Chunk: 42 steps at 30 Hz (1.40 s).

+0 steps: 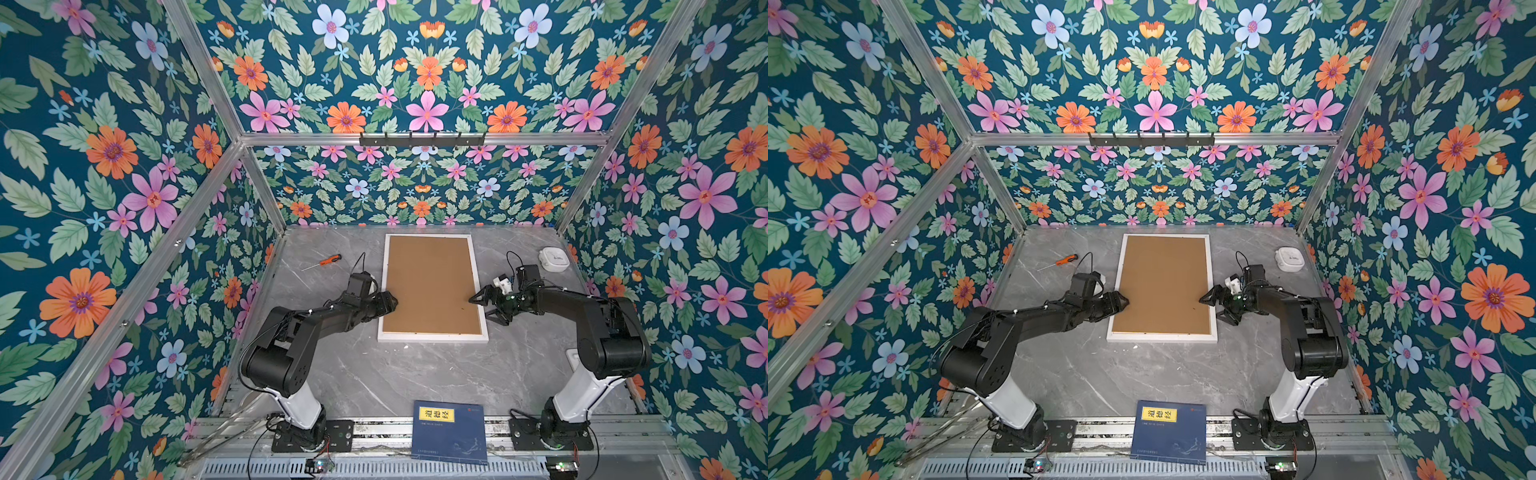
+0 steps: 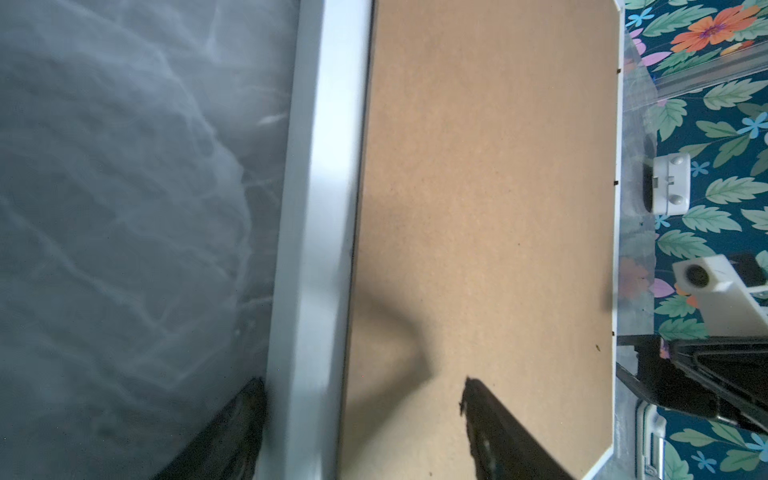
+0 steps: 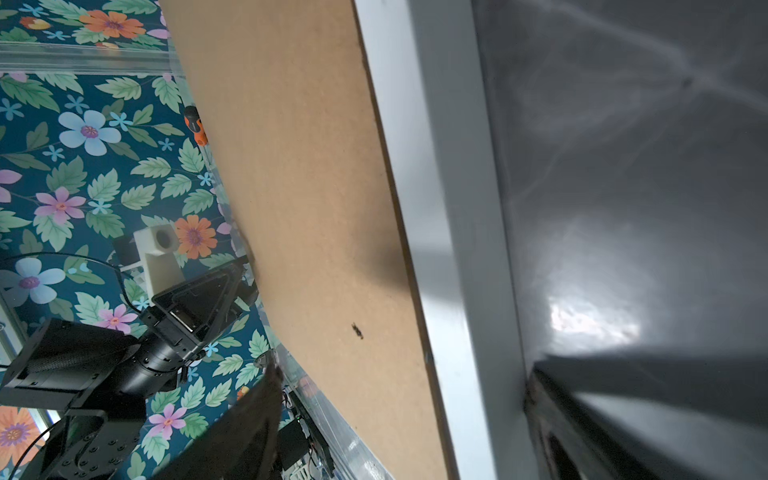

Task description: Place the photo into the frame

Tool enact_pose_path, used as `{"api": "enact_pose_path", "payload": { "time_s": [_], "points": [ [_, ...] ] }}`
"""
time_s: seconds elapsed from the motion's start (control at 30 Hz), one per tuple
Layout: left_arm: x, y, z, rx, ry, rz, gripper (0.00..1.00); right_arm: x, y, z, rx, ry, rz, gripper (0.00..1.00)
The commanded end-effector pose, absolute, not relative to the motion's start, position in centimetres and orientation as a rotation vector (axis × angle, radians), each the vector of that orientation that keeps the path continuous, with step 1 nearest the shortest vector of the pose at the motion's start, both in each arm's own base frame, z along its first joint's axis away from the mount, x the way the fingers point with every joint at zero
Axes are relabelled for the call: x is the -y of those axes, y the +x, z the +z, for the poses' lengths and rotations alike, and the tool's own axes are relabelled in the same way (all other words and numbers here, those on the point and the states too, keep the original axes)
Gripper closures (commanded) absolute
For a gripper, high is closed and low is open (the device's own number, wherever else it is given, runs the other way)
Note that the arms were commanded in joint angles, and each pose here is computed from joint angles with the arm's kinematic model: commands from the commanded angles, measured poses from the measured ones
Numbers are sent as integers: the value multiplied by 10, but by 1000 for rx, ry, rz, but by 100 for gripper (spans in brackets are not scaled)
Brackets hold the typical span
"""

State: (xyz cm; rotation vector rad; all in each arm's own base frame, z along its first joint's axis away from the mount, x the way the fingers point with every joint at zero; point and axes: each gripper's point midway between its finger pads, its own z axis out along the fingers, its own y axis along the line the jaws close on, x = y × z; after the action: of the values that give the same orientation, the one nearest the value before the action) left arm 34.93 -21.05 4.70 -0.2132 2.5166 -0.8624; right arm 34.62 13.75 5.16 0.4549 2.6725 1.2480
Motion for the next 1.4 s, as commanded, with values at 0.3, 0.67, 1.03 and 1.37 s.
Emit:
{"api": "enact_pose_path", "payload": {
  "time_s": [0.3, 0.67, 1.03, 1.37],
  "points": [
    [217, 296, 49, -2548, -256, -1029, 23, -131, 284, 44, -2840, 545, 1120, 9],
    [213, 285, 86, -2641, -128, -951, 20, -116, 291, 74, -2797, 516, 957, 8],
    [214, 263, 79, -2726, -165, -996, 22, -117, 292, 72, -2804, 529, 972, 8],
    [234, 265, 71, -2732, -157, -1044, 23, -116, 288, 71, -2812, 542, 967, 8]
  ]
}}
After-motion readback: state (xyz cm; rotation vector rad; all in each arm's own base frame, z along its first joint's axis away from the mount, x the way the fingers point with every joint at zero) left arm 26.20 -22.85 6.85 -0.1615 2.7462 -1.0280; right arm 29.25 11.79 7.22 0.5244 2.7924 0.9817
